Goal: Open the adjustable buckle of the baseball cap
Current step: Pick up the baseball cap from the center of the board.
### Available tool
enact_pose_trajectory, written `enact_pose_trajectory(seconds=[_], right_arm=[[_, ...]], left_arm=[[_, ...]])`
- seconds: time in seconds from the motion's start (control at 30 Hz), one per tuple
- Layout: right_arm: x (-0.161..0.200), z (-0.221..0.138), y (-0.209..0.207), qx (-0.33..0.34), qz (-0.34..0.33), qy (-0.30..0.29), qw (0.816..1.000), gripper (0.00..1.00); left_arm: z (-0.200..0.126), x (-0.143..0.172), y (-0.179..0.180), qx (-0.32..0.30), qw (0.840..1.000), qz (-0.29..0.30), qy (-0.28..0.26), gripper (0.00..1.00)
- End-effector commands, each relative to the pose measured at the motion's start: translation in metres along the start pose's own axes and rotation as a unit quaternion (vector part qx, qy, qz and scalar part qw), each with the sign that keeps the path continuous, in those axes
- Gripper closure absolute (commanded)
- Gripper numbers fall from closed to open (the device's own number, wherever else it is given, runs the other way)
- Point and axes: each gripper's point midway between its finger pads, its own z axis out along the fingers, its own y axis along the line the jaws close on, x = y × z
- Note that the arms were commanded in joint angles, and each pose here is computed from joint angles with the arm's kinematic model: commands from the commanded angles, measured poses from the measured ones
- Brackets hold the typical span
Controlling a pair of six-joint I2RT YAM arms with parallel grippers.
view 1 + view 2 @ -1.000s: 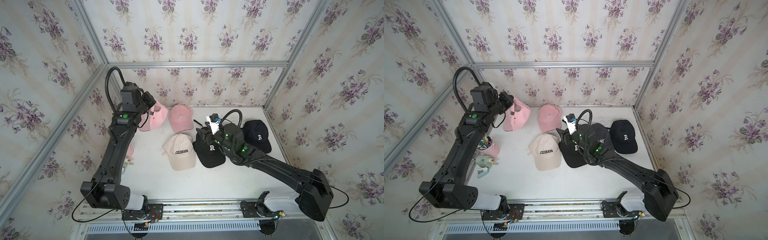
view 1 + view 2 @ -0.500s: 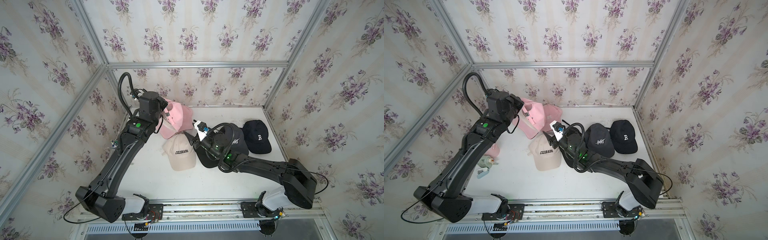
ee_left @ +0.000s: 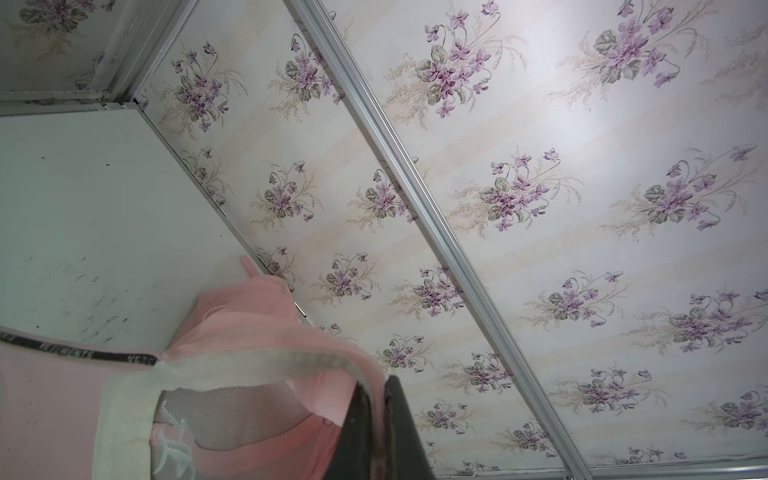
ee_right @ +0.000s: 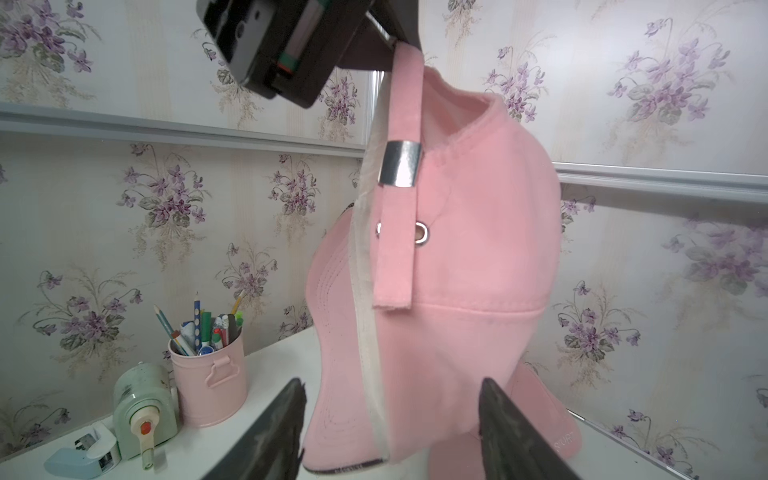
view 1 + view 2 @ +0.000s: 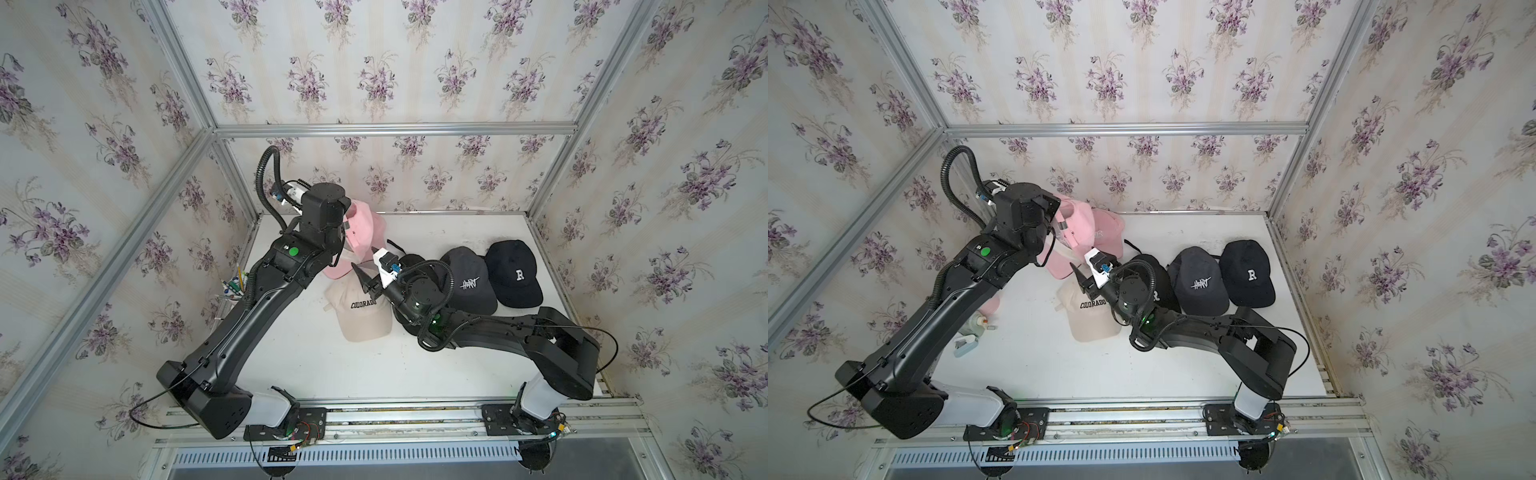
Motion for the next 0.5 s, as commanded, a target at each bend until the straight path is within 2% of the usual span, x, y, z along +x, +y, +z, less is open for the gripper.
enact_pose_trajectory(seconds=[0.0, 0.17, 0.3, 0.47], right_arm=[[-0.013, 0.003, -0.006, 0.032, -0.001, -0.035, 0.999, 0.34], [-0.007, 0.017, -0.017, 0.089, -0.021, -0.031, 0.995, 0.33], [0.000, 0.025, -0.036, 0.163, -0.042, -0.024, 0.985, 0.34], [-0.006, 0.020, -0.048, 0.209, -0.059, -0.062, 0.974, 0.38]], left_arm=[[-0.006, -0.006, -0.004, 0.002, 1.000, -0.020, -0.015, 1.00], [-0.015, -0.002, -0.013, 0.018, 0.999, -0.026, -0.003, 1.00], [-0.019, 0.003, -0.019, 0.031, 0.999, -0.029, 0.012, 1.00], [-0.022, 0.003, -0.023, 0.044, 0.998, -0.032, 0.017, 1.00]])
